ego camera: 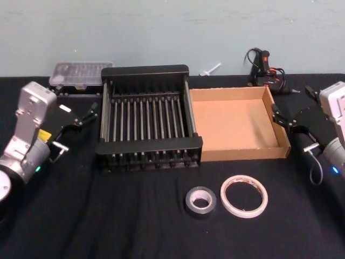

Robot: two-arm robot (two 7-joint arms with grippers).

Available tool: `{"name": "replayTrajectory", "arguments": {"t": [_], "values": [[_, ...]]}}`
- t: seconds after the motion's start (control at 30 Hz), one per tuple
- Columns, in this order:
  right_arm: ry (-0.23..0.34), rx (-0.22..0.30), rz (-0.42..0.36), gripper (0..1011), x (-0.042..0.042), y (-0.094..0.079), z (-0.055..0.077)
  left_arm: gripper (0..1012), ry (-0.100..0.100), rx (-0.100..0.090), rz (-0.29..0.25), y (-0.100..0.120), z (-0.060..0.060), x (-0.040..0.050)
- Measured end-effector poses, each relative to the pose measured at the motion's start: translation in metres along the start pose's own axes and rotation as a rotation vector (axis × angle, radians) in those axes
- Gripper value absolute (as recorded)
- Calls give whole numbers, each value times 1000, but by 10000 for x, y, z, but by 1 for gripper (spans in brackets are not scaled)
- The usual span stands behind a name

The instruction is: Pick up the white tape and place it into the black box , Pick up the silver tape and place it into the brown box.

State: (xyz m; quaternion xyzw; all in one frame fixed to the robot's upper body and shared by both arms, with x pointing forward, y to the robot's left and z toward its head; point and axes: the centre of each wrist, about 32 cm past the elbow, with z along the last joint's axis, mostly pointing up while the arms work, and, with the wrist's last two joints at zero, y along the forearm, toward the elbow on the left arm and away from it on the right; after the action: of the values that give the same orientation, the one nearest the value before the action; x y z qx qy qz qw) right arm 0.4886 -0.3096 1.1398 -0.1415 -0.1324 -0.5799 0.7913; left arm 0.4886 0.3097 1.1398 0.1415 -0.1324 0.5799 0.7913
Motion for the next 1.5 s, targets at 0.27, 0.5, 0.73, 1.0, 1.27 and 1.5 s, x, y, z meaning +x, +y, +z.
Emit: {"name": "replayTrajectory", "arguments": {"t": [0.27,0.5,0.73,1.0,1.27,1.5], "values": [[0,0,0,1002,0,0,0,1001,0,0,0,0,0,0],[0,0,0,1002,0,0,0,1001,0,0,0,0,0,0],[0,0,0,1002,0,0,0,1001,0,0,0,0,0,0],[0,0,0,1002,0,0,0,1001,0,0,0,0,0,0],[5,3,4,1002,4,-5,7,1001,0,0,0,0,0,0],[18,12,29,1002,8,-62,62,1001,0,0,0,0,0,0]]}}
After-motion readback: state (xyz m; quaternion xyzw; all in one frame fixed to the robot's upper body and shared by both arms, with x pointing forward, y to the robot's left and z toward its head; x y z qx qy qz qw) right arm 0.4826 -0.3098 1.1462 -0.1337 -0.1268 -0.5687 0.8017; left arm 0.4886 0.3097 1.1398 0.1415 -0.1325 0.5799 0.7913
